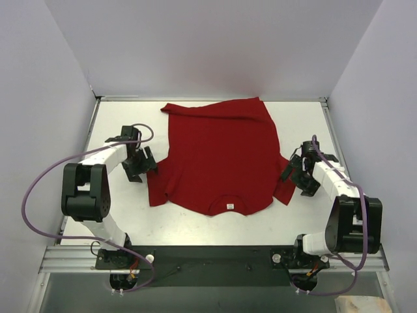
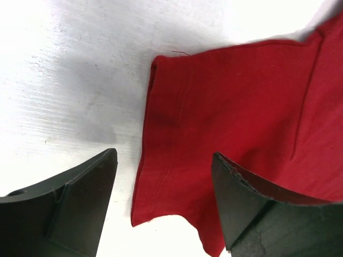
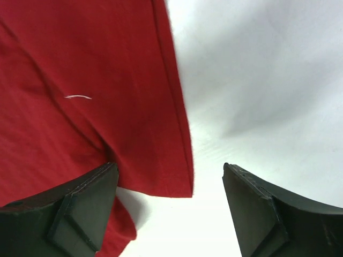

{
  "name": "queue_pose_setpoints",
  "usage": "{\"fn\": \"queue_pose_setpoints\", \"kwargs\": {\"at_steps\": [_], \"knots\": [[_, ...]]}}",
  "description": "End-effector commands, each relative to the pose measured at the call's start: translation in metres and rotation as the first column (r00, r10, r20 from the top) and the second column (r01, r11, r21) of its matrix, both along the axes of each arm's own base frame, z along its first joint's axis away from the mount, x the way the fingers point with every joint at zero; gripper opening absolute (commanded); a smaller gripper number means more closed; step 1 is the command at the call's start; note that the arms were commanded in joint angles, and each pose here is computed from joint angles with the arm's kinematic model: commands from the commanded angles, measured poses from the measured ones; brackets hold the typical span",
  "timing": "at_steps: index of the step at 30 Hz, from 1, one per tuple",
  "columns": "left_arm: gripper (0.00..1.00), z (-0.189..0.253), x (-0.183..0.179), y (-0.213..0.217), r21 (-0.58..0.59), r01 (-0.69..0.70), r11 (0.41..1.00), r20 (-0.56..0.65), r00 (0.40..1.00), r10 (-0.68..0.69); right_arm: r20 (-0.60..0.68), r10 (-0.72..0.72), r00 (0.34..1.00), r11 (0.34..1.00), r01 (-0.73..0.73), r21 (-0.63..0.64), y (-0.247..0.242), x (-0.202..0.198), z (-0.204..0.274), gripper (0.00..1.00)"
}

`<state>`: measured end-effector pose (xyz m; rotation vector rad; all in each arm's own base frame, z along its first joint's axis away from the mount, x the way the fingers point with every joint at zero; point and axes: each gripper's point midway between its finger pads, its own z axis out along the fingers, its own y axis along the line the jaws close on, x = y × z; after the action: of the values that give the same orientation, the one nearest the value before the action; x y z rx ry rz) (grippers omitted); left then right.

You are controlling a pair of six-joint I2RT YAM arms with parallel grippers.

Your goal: Pin the brooch onto the clothing

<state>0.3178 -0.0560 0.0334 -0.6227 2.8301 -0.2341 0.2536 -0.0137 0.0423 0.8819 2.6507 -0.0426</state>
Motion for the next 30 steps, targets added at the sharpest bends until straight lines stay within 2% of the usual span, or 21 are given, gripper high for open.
{"fn": "queue_pose_setpoints", "kwargs": {"at_steps": [1, 5, 6, 9, 11, 12, 13, 14, 15, 16, 18, 19, 24, 30], "knots": [[0.77, -0.013, -0.001, 0.002, 0.01, 0.017, 1.0, -0.012, 1.0, -0.017, -0.117, 0.005, 0.993, 1.0, -0.006, -0.009, -0.005, -0.025, -0.012, 0.8], [0.65, -0.027, 0.001, 0.004, 0.026, 0.018, 0.999, -0.033, 0.999, -0.017, -0.144, 0.037, 0.989, 0.998, -0.029, 0.056, 0.005, -0.025, -0.018, 0.79], [0.58, -0.029, 0.001, 0.005, 0.031, 0.019, 0.999, -0.038, 0.999, -0.018, -0.143, 0.043, 0.989, 0.997, -0.034, 0.066, 0.007, -0.024, -0.018, 0.7], [0.43, -0.036, 0.002, 0.006, 0.038, 0.019, 0.999, -0.053, 0.998, -0.017, -0.182, 0.06, 0.981, 0.995, -0.045, 0.084, 0.009, -0.028, -0.026, 0.69], [0.38, -0.038, 0.006, 0.007, 0.041, 0.011, 0.999, -0.049, 0.999, -0.009, -0.209, 0.067, 0.976, 0.995, -0.049, 0.09, 0.009, -0.032, -0.031, 0.69], [0.3, -0.038, 0.007, 0.006, 0.043, 0.012, 0.999, -0.047, 0.999, -0.01, -0.218, 0.074, 0.973, 0.994, -0.056, 0.089, 0.009, -0.033, -0.033, 0.67], [0.27, -0.035, 0.011, 0.008, 0.048, 0.009, 0.999, -0.036, 0.999, -0.007, -0.234, 0.078, 0.969, 0.994, -0.058, 0.094, 0.01, -0.035, -0.036, 0.57], [0.22, -0.035, 0.011, 0.009, 0.057, 0.006, 0.998, -0.036, 0.999, -0.004, -0.237, 0.08, 0.968, 0.994, -0.058, 0.098, 0.01, -0.035, -0.037, 0.56], [0.14, -0.032, 0.013, 0.01, 0.061, 0.006, 0.998, -0.029, 1.0, -0.005, -0.244, 0.084, 0.966, 0.993, -0.062, 0.1, 0.011, -0.035, -0.038, 0.35], [0.11, -0.029, 0.016, 0.012, 0.071, 0.01, 0.997, -0.023, 1.0, -0.008, -0.248, 0.088, 0.965, 0.993, -0.064, 0.102, 0.011, -0.034, -0.039, 0.25], [0.0, -0.025, 0.017, 0.015, 0.087, 0.009, 0.996, -0.023, 1.0, -0.007, -0.26, 0.089, 0.962, 0.993, -0.066, 0.096, 0.009, -0.036, -0.041, 0.03], [0.0, -0.024, 0.016, 0.015, 0.089, 0.015, 0.996, -0.029, 0.999, -0.013, -0.263, 0.09, 0.961, 0.993, -0.067, 0.095, 0.009, -0.036, -0.042, 0.0], [0.0, -0.017, 0.02, 0.03, 0.168, 0.014, 0.986, -0.036, 0.999, -0.008, -0.26, 0.08, 0.962, 0.996, -0.065, 0.063, 0.003, -0.037, -0.039, 0.0], [0.0, -0.006, 0.023, 0.039, 0.206, 0.022, 0.978, -0.035, 0.999, -0.015, -0.195, 0.063, 0.979, 0.998, -0.062, 0.01, -0.007, -0.03, -0.018, 0.0]]}}
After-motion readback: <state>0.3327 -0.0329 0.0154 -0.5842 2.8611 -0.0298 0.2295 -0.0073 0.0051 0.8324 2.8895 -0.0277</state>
